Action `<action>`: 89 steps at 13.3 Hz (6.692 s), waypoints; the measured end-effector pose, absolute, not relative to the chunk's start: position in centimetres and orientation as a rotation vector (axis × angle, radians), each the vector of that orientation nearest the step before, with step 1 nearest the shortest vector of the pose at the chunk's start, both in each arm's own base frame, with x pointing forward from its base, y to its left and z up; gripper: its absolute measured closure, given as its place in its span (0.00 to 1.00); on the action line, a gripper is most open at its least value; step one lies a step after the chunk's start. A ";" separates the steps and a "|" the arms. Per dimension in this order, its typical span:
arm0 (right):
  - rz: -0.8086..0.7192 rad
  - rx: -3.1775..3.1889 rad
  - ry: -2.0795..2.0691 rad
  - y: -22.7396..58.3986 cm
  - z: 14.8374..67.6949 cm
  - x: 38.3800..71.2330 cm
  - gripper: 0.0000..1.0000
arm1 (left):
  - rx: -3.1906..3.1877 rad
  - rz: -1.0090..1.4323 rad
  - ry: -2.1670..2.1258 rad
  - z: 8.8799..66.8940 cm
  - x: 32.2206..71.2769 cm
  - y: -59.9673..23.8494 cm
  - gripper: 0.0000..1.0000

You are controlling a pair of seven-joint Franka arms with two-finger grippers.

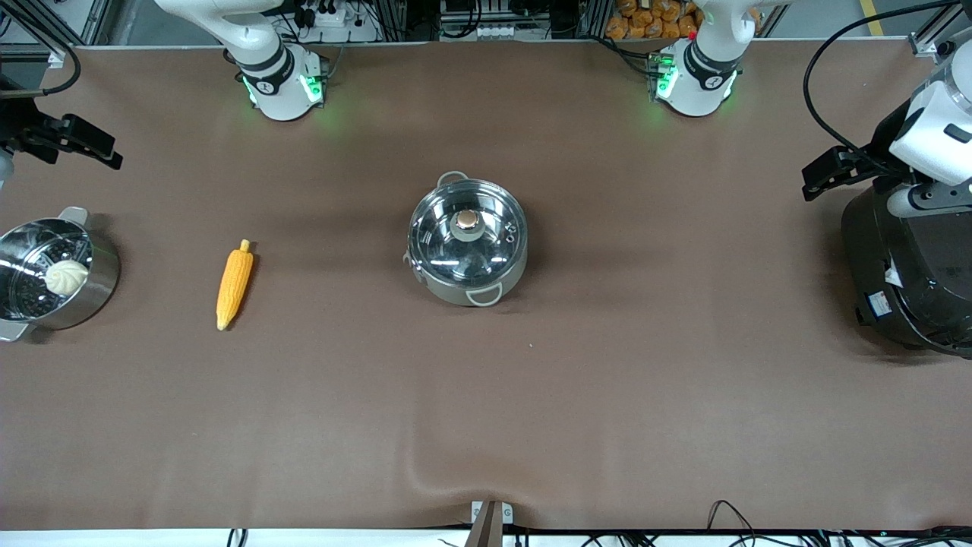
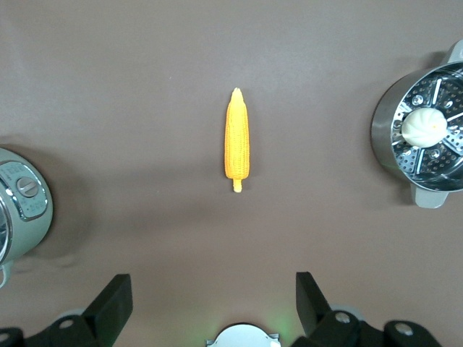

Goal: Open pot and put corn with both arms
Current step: 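Reach the left gripper to the lid knob while the right gripper reaches the corn, then grasp the lid knob with the left gripper while the right gripper grasps the corn, then lift the glass lid off with the left gripper while the right gripper lifts corn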

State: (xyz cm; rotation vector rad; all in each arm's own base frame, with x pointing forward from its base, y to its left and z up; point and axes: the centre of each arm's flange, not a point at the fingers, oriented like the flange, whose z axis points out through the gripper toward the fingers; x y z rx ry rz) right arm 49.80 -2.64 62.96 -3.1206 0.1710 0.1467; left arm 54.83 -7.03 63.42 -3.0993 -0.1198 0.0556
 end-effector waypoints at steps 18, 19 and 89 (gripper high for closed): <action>0.118 -3.126 0.174 -2.5 55.0 52.9 0.00 | -3.119 0.253 -0.159 56.9 54.3 -21.3 0.00; 0.111 -3.128 0.174 -2.5 54.0 53.4 0.00 | -3.120 0.234 -0.200 56.0 53.9 -24.5 0.00; 0.219 -3.041 0.308 26.5 49.0 55.4 0.62 | -3.099 0.139 -0.475 25.0 51.2 -5.2 0.50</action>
